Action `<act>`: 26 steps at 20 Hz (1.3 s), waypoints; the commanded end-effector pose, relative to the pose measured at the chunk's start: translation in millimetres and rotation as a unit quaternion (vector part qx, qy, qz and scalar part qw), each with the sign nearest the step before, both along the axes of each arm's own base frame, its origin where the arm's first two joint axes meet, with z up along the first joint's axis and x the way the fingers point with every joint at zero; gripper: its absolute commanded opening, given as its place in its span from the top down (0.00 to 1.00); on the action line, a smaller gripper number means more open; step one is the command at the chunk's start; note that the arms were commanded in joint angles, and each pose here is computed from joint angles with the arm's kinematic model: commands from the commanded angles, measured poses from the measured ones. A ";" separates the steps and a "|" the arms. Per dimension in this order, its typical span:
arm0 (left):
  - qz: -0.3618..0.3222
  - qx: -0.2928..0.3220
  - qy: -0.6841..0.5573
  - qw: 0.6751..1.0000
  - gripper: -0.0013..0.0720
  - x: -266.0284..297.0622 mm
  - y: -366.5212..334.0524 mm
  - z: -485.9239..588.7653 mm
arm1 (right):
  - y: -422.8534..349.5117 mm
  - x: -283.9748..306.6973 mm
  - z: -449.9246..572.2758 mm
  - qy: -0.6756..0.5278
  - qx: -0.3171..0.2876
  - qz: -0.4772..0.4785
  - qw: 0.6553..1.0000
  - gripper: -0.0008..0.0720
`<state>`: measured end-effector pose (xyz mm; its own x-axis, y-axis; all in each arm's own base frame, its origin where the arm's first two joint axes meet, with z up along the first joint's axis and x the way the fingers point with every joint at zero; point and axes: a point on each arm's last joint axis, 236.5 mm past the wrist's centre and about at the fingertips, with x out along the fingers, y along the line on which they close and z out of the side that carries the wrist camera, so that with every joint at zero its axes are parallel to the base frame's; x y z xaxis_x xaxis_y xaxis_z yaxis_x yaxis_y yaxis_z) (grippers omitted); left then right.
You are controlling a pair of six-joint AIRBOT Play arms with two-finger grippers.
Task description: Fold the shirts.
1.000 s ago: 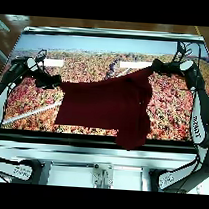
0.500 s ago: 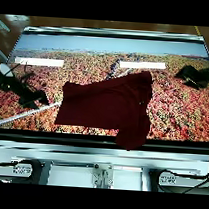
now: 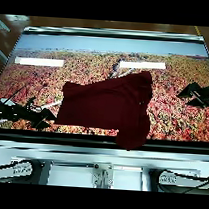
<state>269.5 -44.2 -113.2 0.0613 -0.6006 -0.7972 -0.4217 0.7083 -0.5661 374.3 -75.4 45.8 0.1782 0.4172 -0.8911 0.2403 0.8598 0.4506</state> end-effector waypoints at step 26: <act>-0.010 -0.018 -0.084 0.996 0.93 30.2 -39.3 11.8 | 75.4 -82.2 -167.6 0.134 0.054 0.007 0.990 0.04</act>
